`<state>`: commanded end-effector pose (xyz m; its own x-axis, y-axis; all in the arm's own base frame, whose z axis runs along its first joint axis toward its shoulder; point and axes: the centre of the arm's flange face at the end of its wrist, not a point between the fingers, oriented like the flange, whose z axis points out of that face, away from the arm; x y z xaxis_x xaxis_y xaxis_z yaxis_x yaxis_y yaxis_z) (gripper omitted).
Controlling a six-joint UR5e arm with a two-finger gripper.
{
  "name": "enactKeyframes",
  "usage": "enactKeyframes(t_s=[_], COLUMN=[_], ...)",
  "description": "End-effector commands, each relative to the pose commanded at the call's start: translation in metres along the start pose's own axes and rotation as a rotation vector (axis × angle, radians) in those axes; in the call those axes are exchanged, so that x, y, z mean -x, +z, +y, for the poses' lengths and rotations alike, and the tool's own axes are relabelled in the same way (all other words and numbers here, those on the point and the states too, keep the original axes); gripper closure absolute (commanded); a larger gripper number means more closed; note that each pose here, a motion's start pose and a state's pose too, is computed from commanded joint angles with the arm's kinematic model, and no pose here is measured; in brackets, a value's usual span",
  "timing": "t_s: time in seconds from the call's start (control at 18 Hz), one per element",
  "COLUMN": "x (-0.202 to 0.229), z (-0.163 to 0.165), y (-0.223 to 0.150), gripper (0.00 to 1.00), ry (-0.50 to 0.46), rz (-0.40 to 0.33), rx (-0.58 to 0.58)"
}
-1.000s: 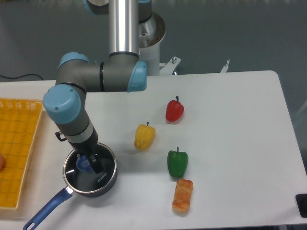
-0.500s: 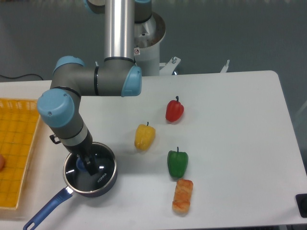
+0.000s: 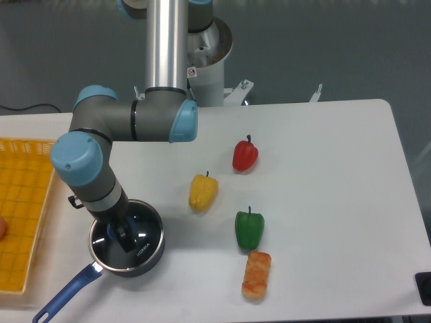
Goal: Open the lid
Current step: 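Lower the gripper onto the blue knob of the glass lid, then close the gripper around the blue lid knob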
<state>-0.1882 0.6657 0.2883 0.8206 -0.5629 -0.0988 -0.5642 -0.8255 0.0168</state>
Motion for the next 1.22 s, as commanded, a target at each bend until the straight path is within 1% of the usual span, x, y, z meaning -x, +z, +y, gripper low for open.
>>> enactKeyframes(t_s=[0.56, 0.89, 1.06, 1.22], x=[-0.0030, -0.0077, -0.0076, -0.0076], z=[-0.0051, -0.0109, -0.0108, -0.0108], y=[0.0080, 0.0118, 0.0118, 0.0118], gripper=[0.00, 0.07, 0.14, 0.16], ry=[0.008, 0.018, 0.018, 0.018], rz=[0.011, 0.017, 0.016, 0.016], rx=[0.004, 0.008, 0.009, 0.009])
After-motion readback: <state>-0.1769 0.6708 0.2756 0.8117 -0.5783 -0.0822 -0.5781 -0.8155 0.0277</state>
